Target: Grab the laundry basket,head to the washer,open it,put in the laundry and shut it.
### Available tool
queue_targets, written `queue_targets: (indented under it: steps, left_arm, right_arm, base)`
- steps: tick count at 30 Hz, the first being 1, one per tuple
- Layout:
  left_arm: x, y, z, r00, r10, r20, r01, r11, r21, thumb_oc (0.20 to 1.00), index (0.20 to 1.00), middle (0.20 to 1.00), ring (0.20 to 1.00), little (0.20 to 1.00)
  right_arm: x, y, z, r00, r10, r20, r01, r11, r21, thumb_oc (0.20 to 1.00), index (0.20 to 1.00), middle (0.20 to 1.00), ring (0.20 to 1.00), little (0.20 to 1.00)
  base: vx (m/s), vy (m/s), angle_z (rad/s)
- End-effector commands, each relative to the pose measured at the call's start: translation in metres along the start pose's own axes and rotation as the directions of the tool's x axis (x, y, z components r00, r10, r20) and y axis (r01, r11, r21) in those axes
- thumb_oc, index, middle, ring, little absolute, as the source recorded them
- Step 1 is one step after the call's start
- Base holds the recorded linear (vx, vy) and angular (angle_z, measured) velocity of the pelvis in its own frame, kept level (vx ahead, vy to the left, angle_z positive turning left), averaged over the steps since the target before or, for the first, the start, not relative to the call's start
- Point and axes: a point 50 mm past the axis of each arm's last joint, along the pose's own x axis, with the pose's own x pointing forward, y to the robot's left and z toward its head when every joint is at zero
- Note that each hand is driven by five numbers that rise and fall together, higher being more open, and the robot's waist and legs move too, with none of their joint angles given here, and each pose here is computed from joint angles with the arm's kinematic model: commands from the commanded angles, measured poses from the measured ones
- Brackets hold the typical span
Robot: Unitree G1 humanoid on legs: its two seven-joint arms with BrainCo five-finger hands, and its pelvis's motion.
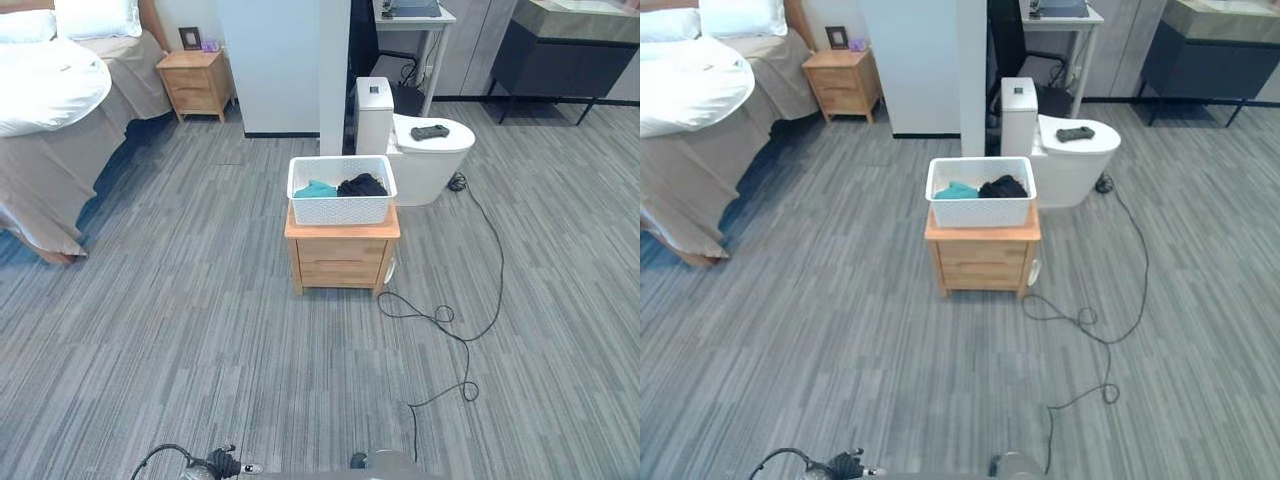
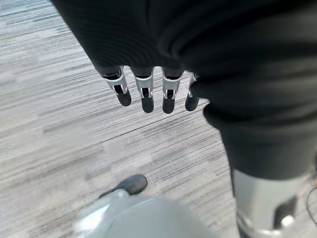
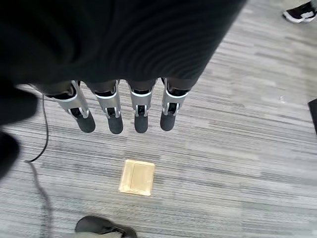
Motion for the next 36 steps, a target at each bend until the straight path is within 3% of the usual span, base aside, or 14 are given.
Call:
queue_targets:
  steps: [1, 8, 20, 26, 36]
  left_arm:
    - [0.0, -0.001, -0.003, 1.0, 0.003, -0.01, -0.004, 0.998, -0.068, 1.0, 1.0, 1.0, 1.0, 1.0]
    - [-0.001, -0.008, -0.006, 1.0, -0.012, -0.019, 0.011, 0.998, -0.056, 1.0, 1.0, 1.0, 1.0, 1.0]
    - [0.001, 0.002, 0.016, 0.998, 0.021, 0.054, -0.021, 1.0, -0.012, 1.0, 1.0, 1.0, 1.0, 1.0]
    - [0.001, 0.007, 0.023, 0.997, 0.03, 0.07, -0.027, 0.999, -0.043, 1.0, 1.0, 1.0, 1.0, 1.0]
    - [0.001, 0.017, 0.049, 0.985, 0.075, 0.158, -0.064, 0.995, -0.076, 1.0, 1.0, 1.0, 1.0, 1.0]
  right_arm:
    - [-0.001, -0.004, -0.008, 0.999, -0.001, -0.048, -0.001, 0.999, -0.045, 1.0, 1.0, 1.0, 1.0, 1.0]
    - [-0.003, -0.012, -0.018, 0.998, -0.016, -0.057, 0.017, 1.0, 0.005, 1.0, 1.0, 1.0, 1.0, 1.0]
    - [-0.002, -0.025, 0.004, 0.998, -0.053, 0.028, 0.055, 0.996, -0.076, 1.0, 1.0, 1.0, 1.0, 1.0]
    - [-0.004, -0.025, -0.019, 0.997, -0.047, -0.056, 0.039, 0.991, -0.125, 1.0, 1.0, 1.0, 1.0, 1.0]
    - [-0.014, -0.06, -0.047, 0.975, -0.159, -0.156, 0.153, 0.987, -0.053, 1.0, 1.0, 1.0, 1.0, 1.0]
  base:
    - [0.31, -0.103, 0.18]
    - [0.26, -0.086, 0.35]
    - [0.12, -0.054, 0.09]
    - [0.17, -0.097, 0.16]
    - [0.24, -0.065, 0.1]
